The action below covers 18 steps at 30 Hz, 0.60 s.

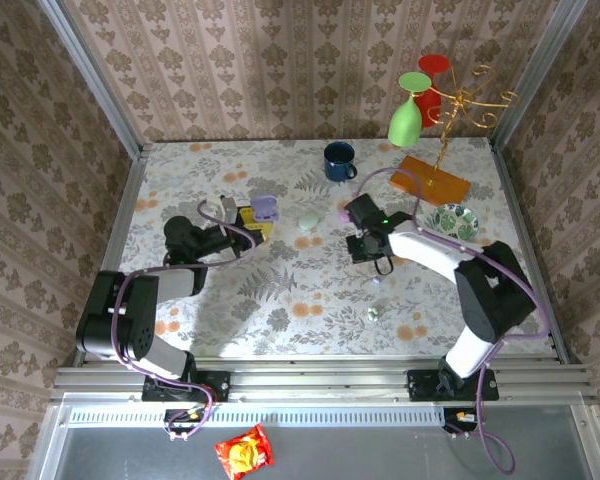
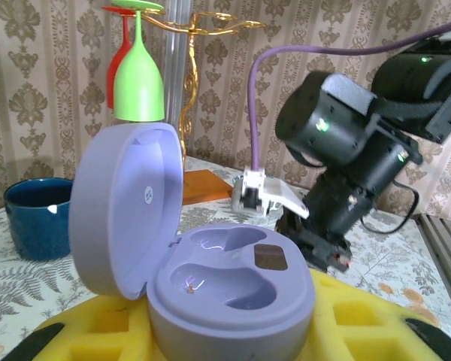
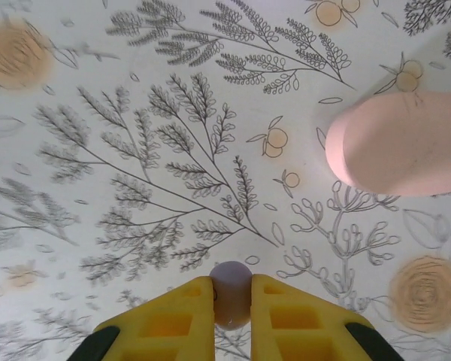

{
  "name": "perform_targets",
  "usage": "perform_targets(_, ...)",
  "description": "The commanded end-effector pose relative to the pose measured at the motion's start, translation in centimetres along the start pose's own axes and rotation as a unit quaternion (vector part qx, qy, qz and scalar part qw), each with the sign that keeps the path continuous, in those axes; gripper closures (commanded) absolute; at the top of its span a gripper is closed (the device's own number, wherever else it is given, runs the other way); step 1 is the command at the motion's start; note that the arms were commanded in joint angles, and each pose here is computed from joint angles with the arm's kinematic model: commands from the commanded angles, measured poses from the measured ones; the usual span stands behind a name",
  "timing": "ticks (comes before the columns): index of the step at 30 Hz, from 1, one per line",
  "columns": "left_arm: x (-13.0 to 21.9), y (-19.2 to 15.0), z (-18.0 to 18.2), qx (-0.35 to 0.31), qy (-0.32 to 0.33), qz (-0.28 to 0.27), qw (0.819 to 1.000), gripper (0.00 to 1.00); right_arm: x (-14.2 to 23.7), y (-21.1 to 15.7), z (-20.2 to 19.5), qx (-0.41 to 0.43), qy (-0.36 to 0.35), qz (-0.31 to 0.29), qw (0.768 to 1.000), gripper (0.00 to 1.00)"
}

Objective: Insert wireless bluetooth earbuds into charging case

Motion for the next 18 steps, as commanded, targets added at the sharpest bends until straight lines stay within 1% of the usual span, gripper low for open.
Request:
perform_targets(1, -0.6, -0.1, -0.3, -0.028, -0.009, -0.001, 1.000, 0.64, 1.2, 0.6, 0.6, -0.081, 0.136, -0.040, 0.987, 0.84)
perform_targets(4, -1.1, -0.5, -0.4, -0.031, -0.015, 0.002, 0.999, 0.64, 2.1, 0.9, -0.1, -0.121, 0.180, -0.067, 0.974, 0.84)
perform_targets(8, -1.9, -0.9, -0.6, -0.033, -0.020, 0.005, 0.999, 0.64, 3.4, 1.5, -0.2, -0.149, 0.243, -0.099, 0.953, 0.84)
perform_targets(14, -2.8, -1.1, -0.6, -0.042, -0.017, 0.003, 0.999, 0.64, 5.7, 2.7, 0.4, -0.166, 0.303, -0.138, 0.928, 0.84)
perform_targets(18, -3.4, -1.4, -0.2, -0.043, -0.015, 0.004, 0.999, 0.63, 7.2, 3.7, 0.9, -0.186, 0.348, -0.166, 0.904, 0.84)
Point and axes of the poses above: each hand's point on the last joint's axis, 136 mm out from that joint toward the fingers, its own x axis back along the fingers, its own z axis along the line the jaws close on, y = z × x, the point moved 7 cm from there along x, back along the fingers, and after that the axes turned 15 degrees about x, right-handed, at the moved point
